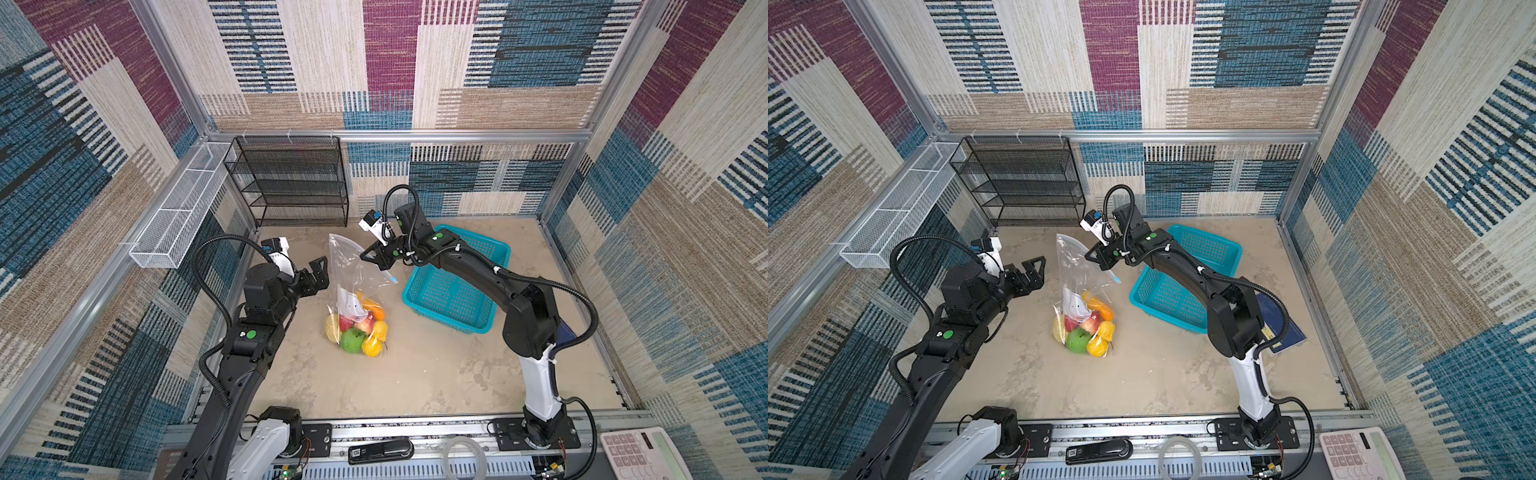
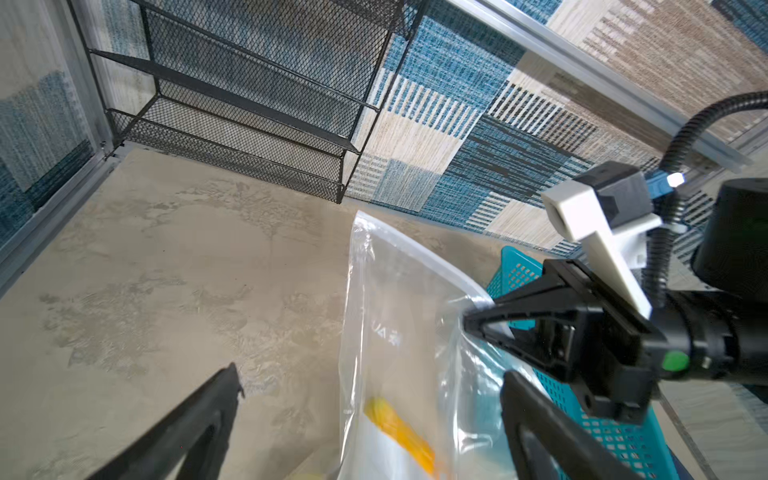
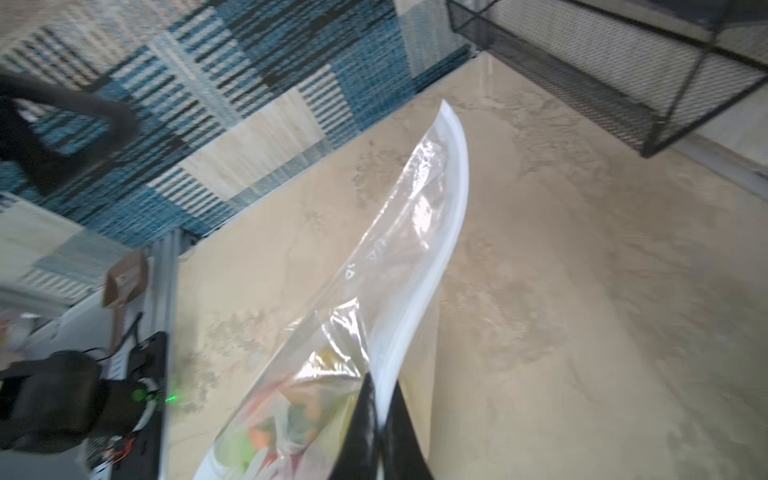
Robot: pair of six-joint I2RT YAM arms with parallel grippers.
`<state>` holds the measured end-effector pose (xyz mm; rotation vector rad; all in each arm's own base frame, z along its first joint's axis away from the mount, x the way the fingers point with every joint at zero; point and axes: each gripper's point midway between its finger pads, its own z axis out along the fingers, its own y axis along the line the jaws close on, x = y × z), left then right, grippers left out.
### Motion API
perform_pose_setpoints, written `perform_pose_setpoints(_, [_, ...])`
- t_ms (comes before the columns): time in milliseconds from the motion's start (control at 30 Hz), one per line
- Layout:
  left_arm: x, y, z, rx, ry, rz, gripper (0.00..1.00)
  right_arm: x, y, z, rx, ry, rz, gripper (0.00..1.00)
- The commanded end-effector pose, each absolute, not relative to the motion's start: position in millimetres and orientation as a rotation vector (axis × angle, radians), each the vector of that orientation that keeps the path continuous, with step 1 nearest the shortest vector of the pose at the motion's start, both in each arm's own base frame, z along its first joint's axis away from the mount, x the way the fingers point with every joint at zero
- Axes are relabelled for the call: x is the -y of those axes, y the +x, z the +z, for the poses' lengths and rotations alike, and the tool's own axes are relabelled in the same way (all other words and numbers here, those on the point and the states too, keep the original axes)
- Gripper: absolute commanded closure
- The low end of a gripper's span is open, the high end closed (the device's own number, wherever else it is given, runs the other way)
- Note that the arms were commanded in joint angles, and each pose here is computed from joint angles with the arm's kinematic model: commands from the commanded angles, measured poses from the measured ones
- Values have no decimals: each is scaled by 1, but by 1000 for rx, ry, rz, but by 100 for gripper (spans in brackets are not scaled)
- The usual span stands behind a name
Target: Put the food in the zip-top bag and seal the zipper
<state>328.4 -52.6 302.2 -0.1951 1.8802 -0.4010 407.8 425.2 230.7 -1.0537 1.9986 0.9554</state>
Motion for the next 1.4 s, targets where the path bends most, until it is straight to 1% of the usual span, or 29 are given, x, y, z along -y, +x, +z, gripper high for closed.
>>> perform_pose_setpoints(0, [49, 331, 300, -1879, -195, -373, 0, -416, 447, 210, -2005, -1032, 700, 100])
perform_pose_setpoints(100, [52, 334, 297, -1892, -185, -391, 1, -411, 479, 179, -2038, -1009, 546, 100])
perform_pose_setpoints(233, [54, 336, 294, -1907, -178, -399, 0, -405, 513, 139, -2117, -933, 496, 100])
perform_pose_setpoints(300, [54, 336, 294, -1906, -176, -399, 0, -402, 528, 128, -2154, -864, 492, 100])
perform_pose_setpoints(400, [54, 337, 294, -1903, -175, -394, 1, -399, 540, 140, -2139, -783, 507, 99])
perform_pose_setpoints(467, [52, 337, 292, -1903, -180, -386, 0, -399, 542, 161, -2098, -745, 534, 80])
perform_pose_setpoints(500, [51, 338, 291, -1903, -181, -381, 1, -396, 542, 172, -2079, -728, 544, 72])
perform_pose_setpoints(567, [50, 340, 286, -1911, -186, -368, 0, -389, 542, 200, -2039, -679, 558, 52])
perform_pose_setpoints(600, [49, 340, 284, -1916, -188, -361, 0, -382, 542, 212, -2024, -655, 553, 45])
perform_pose_setpoints(633, [48, 341, 281, -1922, -192, -355, 1, -374, 542, 224, -2013, -625, 542, 39])
perform_pose_setpoints(700, [47, 344, 276, -1931, -195, -348, 1, -353, 541, 245, -1994, -565, 516, 35])
perform_pose_setpoints(833, [42, 350, 258, -1961, -217, -306, 1, -297, 532, 271, -1981, -444, 432, 26])
perform_pose_setpoints(933, [37, 357, 238, -1997, -225, -254, 1, -241, 524, 275, -2000, -339, 336, 20])
perform_pose_setpoints(1000, [33, 361, 225, -2023, -228, -210, 1, -203, 517, 275, -2009, -266, 265, 15])
perform_pose_setpoints(1033, [28, 362, 218, -2030, -231, -180, 1, -178, 512, 262, -2039, -218, 220, 13])
perform_pose_setpoints(1100, [22, 366, 208, -2027, -238, -141, 1, -135, 500, 253, -2058, -123, 163, 10])
perform_pose_setpoints(1200, [5, 368, 195, -2014, -281, -89, 1, -59, 481, 235, -2072, 87, 79, 6])
perform_pose_setpoints(1367, [-29, 371, 172, -2014, -411, -76, 1, 55, 434, 201, -2052, 462, -46, 4])
